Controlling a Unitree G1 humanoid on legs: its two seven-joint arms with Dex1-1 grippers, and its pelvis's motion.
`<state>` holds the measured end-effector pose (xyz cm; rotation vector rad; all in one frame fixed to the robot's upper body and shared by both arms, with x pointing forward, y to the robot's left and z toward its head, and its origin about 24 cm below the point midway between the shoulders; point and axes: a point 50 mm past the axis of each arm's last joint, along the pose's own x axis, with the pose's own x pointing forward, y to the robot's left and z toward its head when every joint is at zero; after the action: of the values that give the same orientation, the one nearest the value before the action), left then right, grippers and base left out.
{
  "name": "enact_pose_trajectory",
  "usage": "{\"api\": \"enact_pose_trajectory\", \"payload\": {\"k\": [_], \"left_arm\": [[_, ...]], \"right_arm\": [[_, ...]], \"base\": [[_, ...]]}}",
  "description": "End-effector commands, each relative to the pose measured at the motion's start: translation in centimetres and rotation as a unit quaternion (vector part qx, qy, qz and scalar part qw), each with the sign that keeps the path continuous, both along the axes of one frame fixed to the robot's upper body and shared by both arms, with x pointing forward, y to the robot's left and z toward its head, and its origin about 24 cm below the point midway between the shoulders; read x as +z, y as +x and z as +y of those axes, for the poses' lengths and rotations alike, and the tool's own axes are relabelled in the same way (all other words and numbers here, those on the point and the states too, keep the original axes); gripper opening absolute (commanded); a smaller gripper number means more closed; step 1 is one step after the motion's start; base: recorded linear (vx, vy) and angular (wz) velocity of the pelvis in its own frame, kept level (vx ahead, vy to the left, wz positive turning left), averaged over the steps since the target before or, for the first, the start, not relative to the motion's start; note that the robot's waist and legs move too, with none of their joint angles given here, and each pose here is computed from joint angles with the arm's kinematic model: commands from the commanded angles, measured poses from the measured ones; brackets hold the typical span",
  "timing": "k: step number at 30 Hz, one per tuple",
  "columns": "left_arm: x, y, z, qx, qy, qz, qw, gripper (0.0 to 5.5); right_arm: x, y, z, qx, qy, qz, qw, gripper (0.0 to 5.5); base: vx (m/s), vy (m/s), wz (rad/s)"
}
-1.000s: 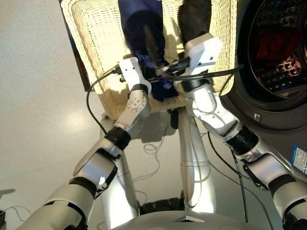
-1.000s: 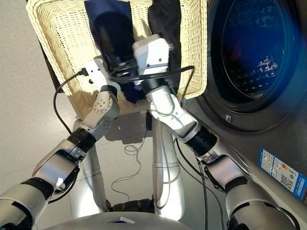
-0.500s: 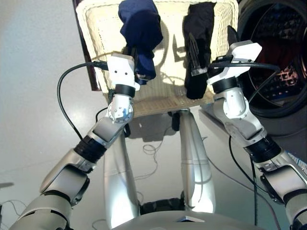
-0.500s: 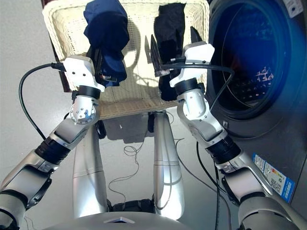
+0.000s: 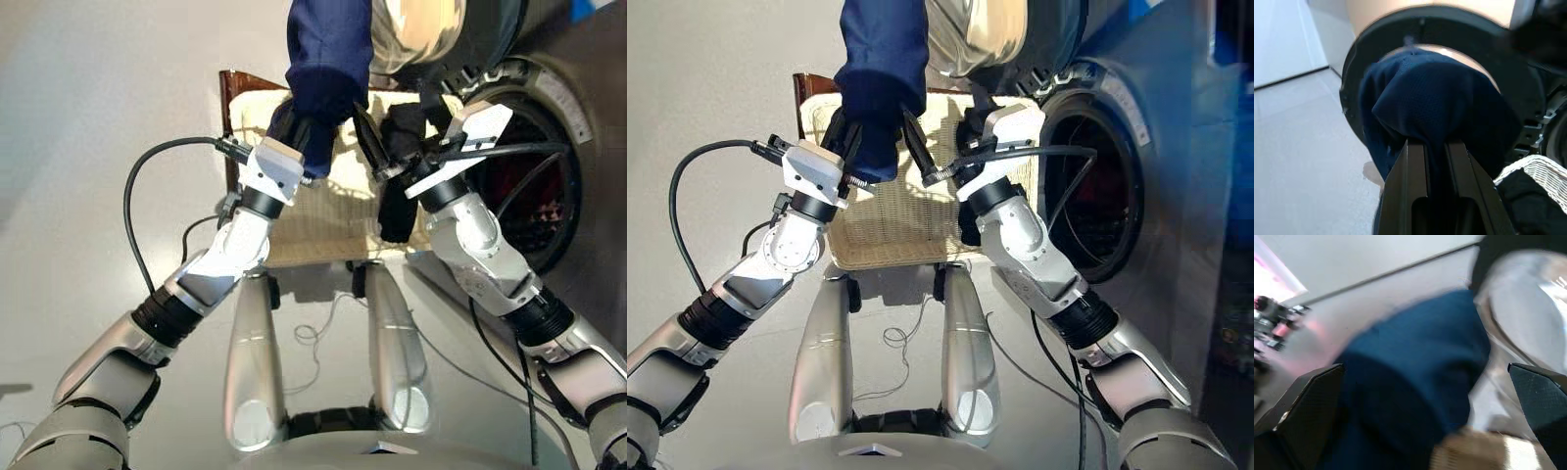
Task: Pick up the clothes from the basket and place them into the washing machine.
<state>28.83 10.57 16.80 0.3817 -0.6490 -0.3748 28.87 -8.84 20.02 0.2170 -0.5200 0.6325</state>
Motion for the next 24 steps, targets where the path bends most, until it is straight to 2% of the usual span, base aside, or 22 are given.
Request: {"api": "enact_pose_trajectory", "payload": {"k": [1,8,24], "left_arm": [[1.9,-2.8,-2.2,-0.094,-0.031,-0.06,0.993,0.0],[2.7,-4.0,-2.6,-0.14,-0.041,-0.066,0.987,0.0],[3.0,-4.0,-4.9,-0.15,-0.003,-0.096,0.984,0.0]], "right_arm": [[2.3,-1.2,0.6,0.054,0.028,-0.041,0.997,5.5],[0.0,0.4,1.3,0.057,0.05,0.045,0.996,5.5],[-1.6,1.1,2.6,0.078,0.128,0.135,0.98,5.5]], "base": [[0.1,0.018,0.002],[0.045,-0.007,0.02],[0.0,0.0,0.0]]}}
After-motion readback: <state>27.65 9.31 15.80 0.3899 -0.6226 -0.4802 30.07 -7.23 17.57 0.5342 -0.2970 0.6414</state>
